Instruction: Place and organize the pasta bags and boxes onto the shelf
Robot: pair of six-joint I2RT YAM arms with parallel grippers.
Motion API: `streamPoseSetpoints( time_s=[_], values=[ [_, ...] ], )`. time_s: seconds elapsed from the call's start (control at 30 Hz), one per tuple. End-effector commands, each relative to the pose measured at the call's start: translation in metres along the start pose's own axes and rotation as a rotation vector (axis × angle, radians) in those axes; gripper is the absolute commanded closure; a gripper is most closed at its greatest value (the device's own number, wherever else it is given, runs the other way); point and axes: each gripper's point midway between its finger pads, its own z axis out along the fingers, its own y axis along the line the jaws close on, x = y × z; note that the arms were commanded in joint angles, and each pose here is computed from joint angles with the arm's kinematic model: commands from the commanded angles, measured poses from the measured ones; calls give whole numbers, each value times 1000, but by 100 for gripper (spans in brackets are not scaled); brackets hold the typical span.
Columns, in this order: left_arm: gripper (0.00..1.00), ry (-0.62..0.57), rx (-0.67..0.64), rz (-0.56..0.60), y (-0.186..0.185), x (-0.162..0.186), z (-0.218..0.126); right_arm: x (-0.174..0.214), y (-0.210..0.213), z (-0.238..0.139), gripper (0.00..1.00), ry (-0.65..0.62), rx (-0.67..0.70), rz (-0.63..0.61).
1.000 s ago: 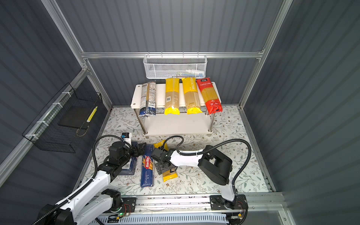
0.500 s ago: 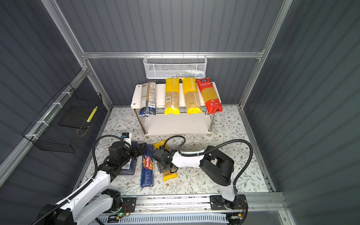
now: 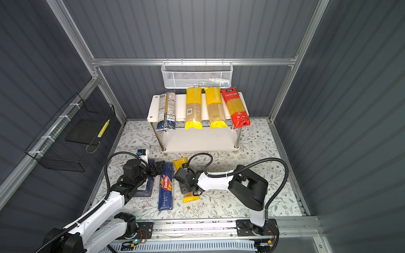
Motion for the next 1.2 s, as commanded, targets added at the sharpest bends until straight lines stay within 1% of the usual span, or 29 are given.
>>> streamPoseSetpoints(
  time_s=[0.0, 0.17, 0.23, 0.43, 0.6, 0.8, 0.93, 1.17],
  values=[
    [1, 20, -2, 6, 0, 5, 1, 33, -9, 8, 38, 107, 8, 9],
    [1, 9, -2, 6, 1, 5, -1, 37, -13, 9, 42, 109, 17, 16],
    [1, 15, -4, 6, 1, 6, 0, 37, -13, 8, 45, 96, 1, 24],
    [1, 19, 0, 9, 0, 6, 1, 31, -4, 4, 49, 63, -53, 22],
    [1, 14, -4, 9, 0, 5, -1, 17, 7, -8, 56, 2, -118, 26],
    [1, 22, -4, 10, 1, 6, 2, 2, 12, -27, 60, -56, -157, 11],
    [1, 27, -1, 11, 0, 7, 2, -7, 13, -40, 61, -79, -205, 21],
    [1, 19, -9, 12, 2, 7, 1, -17, 8, -57, 64, -133, -243, 42]
  ],
)
